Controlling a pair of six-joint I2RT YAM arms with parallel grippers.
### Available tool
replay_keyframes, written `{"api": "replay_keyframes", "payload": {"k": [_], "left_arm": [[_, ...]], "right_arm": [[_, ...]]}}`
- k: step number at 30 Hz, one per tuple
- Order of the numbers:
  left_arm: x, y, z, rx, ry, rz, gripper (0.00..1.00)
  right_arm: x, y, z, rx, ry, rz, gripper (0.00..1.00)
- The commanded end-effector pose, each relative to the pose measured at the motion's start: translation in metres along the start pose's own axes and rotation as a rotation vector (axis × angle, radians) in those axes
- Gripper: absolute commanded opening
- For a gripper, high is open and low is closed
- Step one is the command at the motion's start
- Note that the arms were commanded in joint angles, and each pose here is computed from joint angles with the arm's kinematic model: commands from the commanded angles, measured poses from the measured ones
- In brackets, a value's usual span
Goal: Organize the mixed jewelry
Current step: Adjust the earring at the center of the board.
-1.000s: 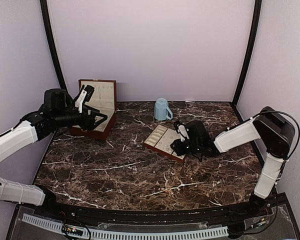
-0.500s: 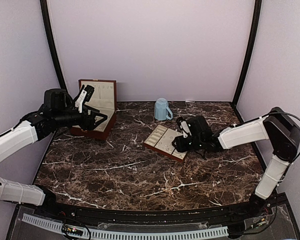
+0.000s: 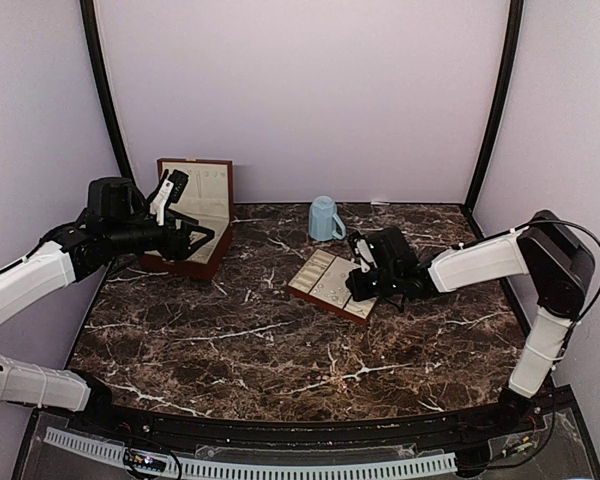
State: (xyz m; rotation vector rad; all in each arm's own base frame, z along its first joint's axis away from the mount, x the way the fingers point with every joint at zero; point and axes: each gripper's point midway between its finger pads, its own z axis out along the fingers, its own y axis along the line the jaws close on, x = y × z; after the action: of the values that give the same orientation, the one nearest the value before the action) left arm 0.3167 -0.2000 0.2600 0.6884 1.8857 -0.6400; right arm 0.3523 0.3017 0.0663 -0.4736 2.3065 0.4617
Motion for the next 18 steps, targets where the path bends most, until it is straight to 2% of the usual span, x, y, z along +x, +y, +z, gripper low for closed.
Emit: {"api": "replay_keyframes", "payload": {"k": [1,18], "left_arm": [[-0.004,-0.0015,-0.0072,-0.006,-0.022,0.011,0.64],[-0.0034,-0.0011,-0.0068,-0.007,-0.019,0.009,0.64]], "right_arm": [[0.001,0.0022,0.006,-0.006,0.012,0.005,0.05],[0.0061,0.0036,0.0123,-0.017,0.028,0.002,0.03]]}}
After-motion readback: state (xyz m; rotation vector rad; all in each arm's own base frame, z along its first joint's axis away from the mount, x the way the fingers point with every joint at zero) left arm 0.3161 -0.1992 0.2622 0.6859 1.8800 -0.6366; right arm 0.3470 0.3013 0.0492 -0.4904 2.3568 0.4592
